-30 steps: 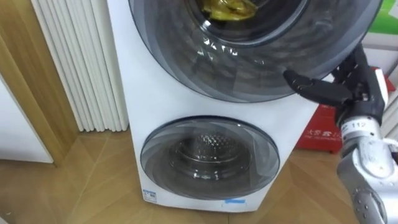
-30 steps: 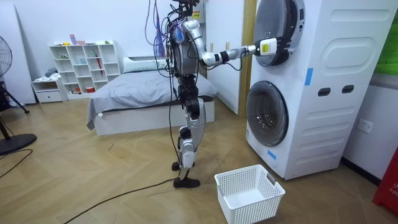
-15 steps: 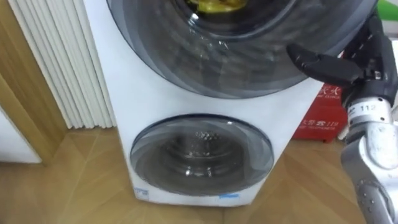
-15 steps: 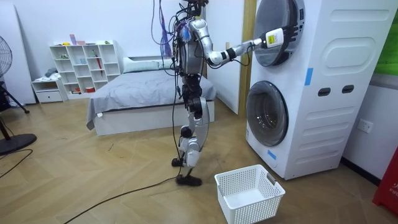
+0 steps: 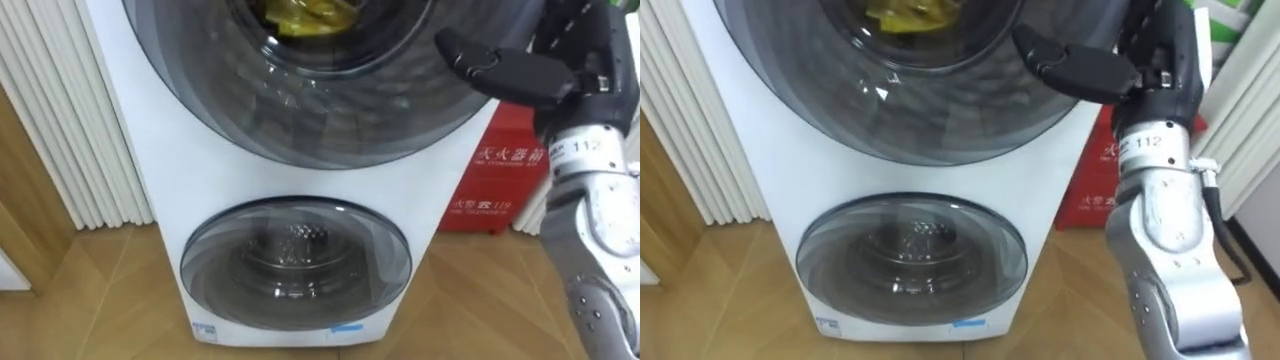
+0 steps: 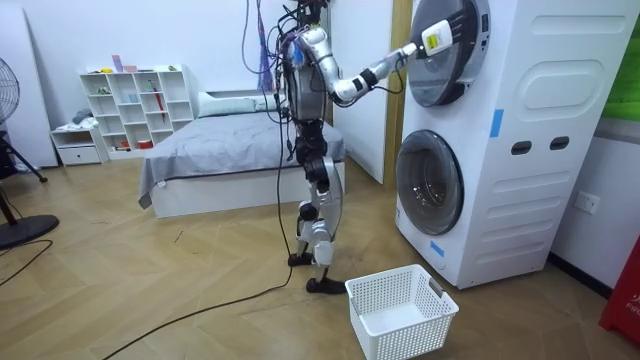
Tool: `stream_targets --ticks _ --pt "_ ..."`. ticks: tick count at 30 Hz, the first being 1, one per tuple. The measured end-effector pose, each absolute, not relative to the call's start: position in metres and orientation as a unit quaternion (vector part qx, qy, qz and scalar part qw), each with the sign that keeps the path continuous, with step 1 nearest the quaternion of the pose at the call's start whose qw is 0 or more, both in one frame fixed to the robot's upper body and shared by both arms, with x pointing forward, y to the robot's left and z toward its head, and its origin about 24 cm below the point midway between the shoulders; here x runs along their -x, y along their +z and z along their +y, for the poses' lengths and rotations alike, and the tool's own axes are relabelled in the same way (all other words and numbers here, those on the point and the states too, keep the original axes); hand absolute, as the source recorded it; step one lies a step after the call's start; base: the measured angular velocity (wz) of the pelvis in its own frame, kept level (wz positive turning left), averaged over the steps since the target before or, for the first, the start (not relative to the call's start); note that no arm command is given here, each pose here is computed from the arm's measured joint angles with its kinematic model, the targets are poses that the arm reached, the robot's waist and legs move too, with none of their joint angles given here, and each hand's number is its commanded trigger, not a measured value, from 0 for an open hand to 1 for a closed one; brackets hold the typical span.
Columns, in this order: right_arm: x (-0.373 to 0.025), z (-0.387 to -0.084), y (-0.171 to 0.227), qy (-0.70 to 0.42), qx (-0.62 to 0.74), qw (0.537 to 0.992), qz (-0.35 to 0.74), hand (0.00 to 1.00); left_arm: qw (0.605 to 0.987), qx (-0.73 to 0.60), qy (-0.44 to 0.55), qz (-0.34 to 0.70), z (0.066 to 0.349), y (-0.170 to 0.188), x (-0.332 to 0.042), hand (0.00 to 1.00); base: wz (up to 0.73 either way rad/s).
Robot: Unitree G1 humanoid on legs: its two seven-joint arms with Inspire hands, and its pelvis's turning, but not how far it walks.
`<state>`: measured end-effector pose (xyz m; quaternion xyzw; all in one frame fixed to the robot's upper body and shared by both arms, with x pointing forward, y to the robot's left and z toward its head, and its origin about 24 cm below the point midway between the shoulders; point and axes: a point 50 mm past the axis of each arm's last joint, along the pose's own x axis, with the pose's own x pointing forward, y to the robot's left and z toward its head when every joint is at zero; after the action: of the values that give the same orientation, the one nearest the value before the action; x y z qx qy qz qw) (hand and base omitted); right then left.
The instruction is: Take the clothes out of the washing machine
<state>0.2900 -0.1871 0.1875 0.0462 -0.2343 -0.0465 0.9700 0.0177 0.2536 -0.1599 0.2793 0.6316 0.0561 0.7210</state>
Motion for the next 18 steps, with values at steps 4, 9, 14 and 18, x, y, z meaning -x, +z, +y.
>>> stream_targets --ticks 4,9,14,18 --pt "-0.267 -0.187 0.168 -0.015 -0.046 0.972 -0.231 0.00 0.722 -0.280 0.050 0.631 0.252 -0.160 -0.016 0.00 0.02" --pt "-0.248 -0.181 0.125 0.014 -0.079 0.984 -0.157 0.00 0.731 -0.281 0.043 0.621 0.249 -0.161 -0.021 0.00 -0.03" --pt "-0.232 -0.175 0.096 0.053 -0.094 0.989 -0.098 0.00 0.734 -0.275 0.048 0.619 0.247 -0.161 -0.022 0.00 0.00" --pt "-0.222 -0.168 0.077 0.089 -0.096 0.990 -0.052 0.00 0.739 -0.278 0.049 0.612 0.246 -0.161 -0.024 0.00 0.05"
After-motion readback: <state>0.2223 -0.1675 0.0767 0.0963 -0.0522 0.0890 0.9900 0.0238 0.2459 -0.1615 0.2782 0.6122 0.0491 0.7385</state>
